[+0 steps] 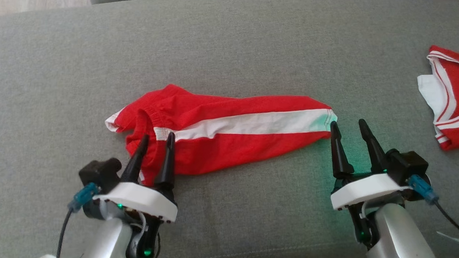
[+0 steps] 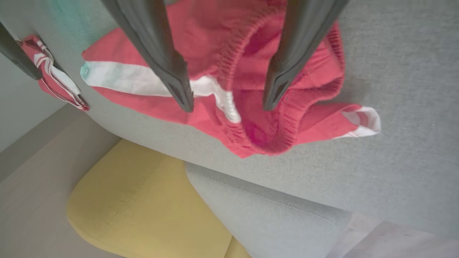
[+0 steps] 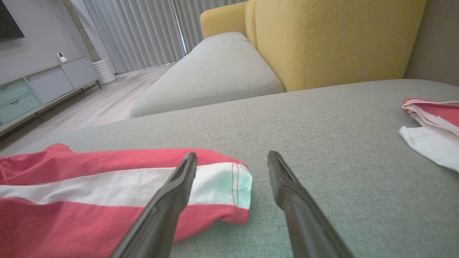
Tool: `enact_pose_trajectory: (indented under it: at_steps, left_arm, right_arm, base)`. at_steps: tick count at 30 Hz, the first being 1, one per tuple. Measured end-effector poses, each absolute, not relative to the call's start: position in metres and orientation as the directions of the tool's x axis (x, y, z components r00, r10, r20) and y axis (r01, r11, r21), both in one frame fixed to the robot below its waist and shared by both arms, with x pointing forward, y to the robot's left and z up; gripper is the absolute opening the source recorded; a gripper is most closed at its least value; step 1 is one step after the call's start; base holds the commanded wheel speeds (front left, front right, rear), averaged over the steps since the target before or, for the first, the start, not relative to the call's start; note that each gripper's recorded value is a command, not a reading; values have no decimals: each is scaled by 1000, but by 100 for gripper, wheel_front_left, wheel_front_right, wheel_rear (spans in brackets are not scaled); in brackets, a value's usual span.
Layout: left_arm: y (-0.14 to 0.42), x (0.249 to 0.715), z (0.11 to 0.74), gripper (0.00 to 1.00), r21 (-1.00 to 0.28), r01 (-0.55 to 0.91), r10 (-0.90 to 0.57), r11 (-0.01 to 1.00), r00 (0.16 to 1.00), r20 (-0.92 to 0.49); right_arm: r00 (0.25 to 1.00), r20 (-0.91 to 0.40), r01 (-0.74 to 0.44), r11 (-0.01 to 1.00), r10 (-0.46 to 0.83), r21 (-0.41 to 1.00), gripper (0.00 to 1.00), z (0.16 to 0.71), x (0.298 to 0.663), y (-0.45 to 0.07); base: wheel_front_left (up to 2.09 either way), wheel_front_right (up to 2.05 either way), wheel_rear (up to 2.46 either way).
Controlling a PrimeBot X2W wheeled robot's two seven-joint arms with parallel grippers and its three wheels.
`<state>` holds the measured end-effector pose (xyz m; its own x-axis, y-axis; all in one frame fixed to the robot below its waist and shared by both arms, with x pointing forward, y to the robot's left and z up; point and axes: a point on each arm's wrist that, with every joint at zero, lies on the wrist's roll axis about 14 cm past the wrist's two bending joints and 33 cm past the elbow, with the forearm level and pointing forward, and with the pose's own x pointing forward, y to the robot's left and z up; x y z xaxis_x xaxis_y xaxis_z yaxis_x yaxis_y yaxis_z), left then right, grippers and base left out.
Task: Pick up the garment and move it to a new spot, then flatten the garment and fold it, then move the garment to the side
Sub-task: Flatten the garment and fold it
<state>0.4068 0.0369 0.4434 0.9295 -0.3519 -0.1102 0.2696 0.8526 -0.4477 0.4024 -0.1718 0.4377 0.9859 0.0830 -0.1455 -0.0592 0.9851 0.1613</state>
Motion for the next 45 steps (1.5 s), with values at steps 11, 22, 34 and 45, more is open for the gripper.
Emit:
enact_pose_trajectory:
  at_steps: [11, 22, 34, 45]
  left_arm:
    - [28, 410, 439, 100, -453, 283, -374, 845, 919, -123]
    - [48, 414, 431, 0, -408, 220, -304, 886, 940, -153]
    - [71, 415, 424, 0, -380, 162, -242, 911, 955, -171]
    - [77, 416, 415, 0, -380, 140, -227, 914, 954, -194]
  right_arm:
    - [986, -156, -38, 986, 63, 160, 100, 435, 401, -179]
    - [977, -200, -35, 982, 72, 183, 100, 420, 400, -174]
    - [958, -261, -24, 942, 117, 334, 100, 399, 415, -151]
    - [936, -311, -50, 937, 165, 344, 35, 385, 429, -136]
  base:
    - [0, 0, 0]
    - [0, 0, 0]
    - [0, 0, 0]
    - [0, 0, 0]
